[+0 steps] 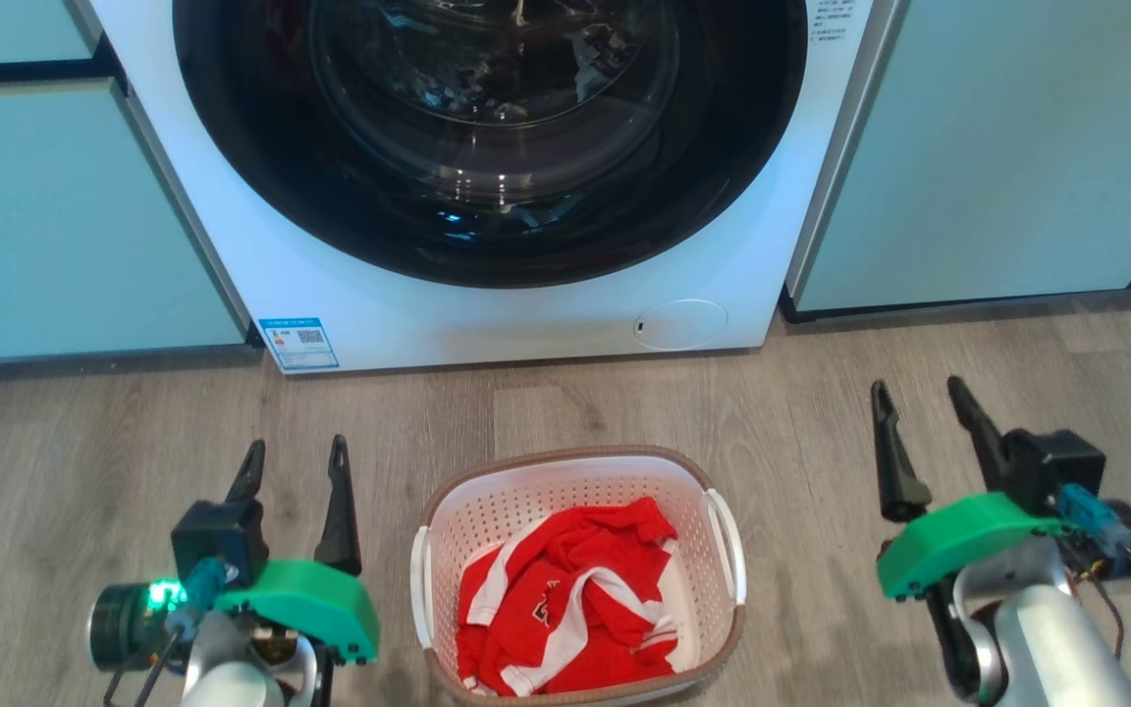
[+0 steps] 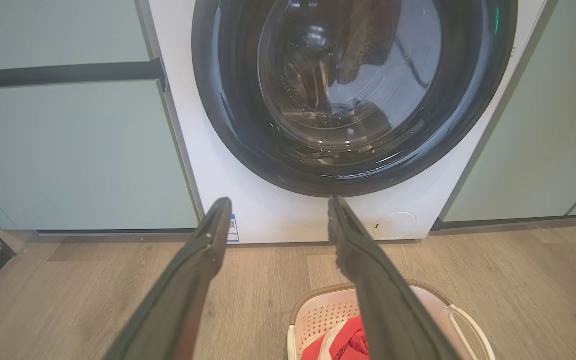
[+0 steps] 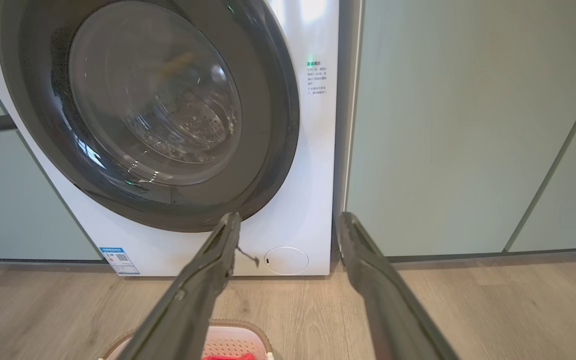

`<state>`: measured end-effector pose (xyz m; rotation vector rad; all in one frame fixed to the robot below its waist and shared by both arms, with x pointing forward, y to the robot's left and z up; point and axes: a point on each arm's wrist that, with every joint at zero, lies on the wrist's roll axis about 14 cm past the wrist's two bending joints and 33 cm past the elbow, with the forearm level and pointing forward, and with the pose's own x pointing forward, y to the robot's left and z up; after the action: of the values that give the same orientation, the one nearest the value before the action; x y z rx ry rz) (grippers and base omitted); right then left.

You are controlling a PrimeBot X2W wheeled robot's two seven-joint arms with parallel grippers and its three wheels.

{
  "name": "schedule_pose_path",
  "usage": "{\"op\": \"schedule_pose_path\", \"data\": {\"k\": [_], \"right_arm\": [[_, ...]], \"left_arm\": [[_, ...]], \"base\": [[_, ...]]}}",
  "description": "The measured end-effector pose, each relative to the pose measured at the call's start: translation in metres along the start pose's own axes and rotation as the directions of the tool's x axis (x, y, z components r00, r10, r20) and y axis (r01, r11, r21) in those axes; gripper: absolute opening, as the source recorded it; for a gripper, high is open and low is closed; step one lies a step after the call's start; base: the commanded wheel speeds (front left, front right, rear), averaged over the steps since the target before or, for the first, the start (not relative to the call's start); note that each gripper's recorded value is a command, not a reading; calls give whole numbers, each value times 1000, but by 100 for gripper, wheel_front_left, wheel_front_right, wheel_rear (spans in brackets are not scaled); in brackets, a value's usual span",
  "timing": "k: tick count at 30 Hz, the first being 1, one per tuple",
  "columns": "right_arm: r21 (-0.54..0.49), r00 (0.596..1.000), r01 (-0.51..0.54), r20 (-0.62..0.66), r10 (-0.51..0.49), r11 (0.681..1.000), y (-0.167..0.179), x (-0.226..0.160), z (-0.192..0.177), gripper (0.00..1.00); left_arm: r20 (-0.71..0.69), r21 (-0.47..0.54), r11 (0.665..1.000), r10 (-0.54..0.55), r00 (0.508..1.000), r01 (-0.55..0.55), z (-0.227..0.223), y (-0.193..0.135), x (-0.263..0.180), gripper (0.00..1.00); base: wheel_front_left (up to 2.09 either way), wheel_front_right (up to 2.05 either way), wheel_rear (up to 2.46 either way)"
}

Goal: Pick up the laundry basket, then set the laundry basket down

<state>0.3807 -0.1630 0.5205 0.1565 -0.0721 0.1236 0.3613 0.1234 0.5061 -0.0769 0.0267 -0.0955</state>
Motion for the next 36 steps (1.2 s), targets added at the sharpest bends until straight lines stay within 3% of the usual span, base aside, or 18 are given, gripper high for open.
{"op": "schedule_pose_path", "data": {"k": [35, 36], "right_arm": [[17, 1000, 7, -25, -7, 1000, 2, -6, -3, 100], [17, 1000, 7, -25, -7, 1000, 2, -6, -3, 0]], "left_arm": [[-39, 11, 1000, 7, 999, -7, -10, 3, -8, 100], [-49, 12, 1000, 3, 999, -2, -12, 2, -8, 0]], "base": [[0, 0, 0], [0, 0, 0]]}}
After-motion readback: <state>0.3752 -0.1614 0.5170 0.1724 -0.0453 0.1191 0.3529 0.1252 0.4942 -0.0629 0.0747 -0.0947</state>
